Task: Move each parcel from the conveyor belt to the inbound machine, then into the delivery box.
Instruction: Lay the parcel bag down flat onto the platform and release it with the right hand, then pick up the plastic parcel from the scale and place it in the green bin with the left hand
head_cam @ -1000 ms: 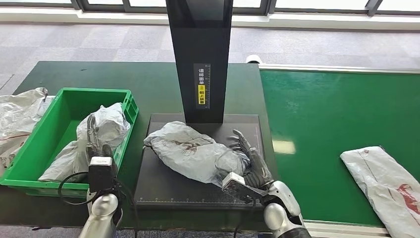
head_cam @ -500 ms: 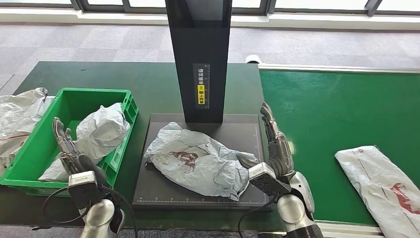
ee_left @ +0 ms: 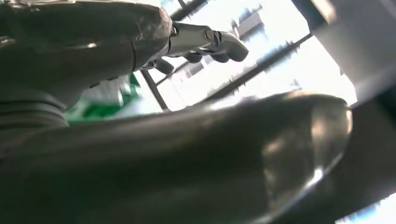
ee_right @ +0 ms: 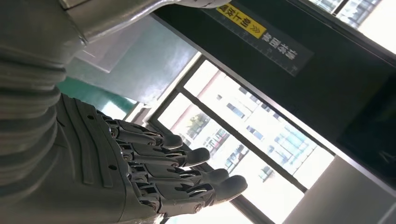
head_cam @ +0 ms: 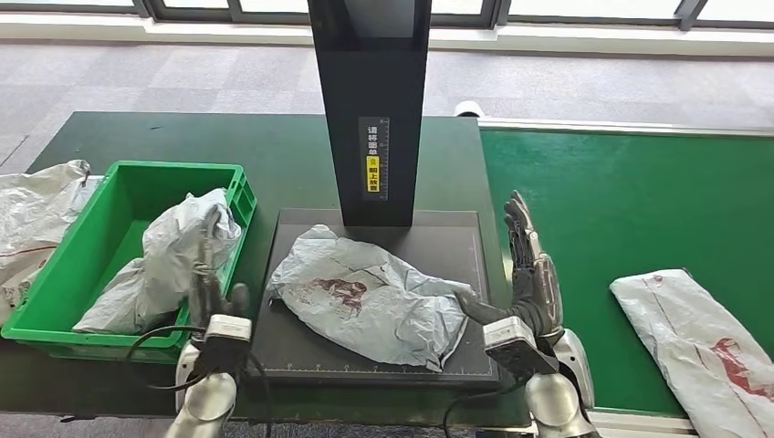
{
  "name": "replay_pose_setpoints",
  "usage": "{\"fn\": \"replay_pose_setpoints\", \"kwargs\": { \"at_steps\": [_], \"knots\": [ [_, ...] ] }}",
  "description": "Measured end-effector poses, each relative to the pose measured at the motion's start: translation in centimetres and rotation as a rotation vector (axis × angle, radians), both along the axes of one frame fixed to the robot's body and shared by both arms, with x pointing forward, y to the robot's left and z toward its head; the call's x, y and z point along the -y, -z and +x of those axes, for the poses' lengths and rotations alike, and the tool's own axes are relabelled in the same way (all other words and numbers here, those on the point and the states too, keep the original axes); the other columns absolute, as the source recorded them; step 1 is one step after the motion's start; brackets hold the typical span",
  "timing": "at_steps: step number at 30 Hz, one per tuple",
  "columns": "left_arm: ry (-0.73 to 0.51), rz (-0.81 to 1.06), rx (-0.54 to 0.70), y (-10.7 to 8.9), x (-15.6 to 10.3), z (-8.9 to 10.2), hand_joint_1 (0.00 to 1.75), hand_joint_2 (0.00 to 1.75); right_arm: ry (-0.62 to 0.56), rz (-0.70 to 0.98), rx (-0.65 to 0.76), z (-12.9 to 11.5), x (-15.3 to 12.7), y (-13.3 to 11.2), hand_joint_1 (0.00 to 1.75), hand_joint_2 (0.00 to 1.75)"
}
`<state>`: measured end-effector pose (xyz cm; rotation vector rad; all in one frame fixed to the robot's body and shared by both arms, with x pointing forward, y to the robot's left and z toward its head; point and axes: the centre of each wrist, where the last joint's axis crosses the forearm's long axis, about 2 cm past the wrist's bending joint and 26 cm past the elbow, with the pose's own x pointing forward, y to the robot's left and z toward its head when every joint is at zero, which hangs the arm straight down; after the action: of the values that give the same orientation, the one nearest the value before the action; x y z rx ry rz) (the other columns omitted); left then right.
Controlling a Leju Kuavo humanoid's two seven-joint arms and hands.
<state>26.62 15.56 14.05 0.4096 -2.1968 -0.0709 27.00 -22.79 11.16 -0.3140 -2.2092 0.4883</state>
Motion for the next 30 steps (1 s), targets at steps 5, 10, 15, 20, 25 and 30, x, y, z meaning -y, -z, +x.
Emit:
{"fn": "replay_pose_setpoints", "kwargs": {
  "at_steps": [5, 10, 15, 20, 25, 30],
  "knots": [
    [0.190, 0.269, -0.038, 1.0, 3.1, 0.2, 0.00, 1.75, -0.002, 0.032, 0.049, -0.2, 0.4, -1.1, 0.00, 1.75],
    [0.277, 0.459, -0.040, 1.8, 5.7, 0.4, 0.00, 1.75, 0.013, 0.057, 0.085, -0.5, 0.5, -1.8, 0.00, 1.75],
    [0.343, 0.607, -0.077, 2.7, 7.9, 0.6, 0.00, 1.75, 0.028, 0.080, 0.097, -0.6, 0.8, -1.9, 0.00, 1.75],
    [0.416, 0.685, -0.117, 4.1, 9.2, 0.5, 0.00, 1.75, 0.035, 0.085, 0.104, -0.6, 1.1, -1.9, 0.00, 1.75],
    [0.443, 0.704, -0.142, 4.7, 9.6, 0.5, 0.00, 1.75, 0.029, 0.079, 0.105, -0.6, 1.1, -1.9, 0.00, 1.75],
    [0.476, 0.747, -0.161, 4.9, 10.2, 0.6, 0.00, 0.87, 0.026, 0.075, 0.105, -0.6, 1.2, -1.8, 0.00, 1.75]
  ]
}}
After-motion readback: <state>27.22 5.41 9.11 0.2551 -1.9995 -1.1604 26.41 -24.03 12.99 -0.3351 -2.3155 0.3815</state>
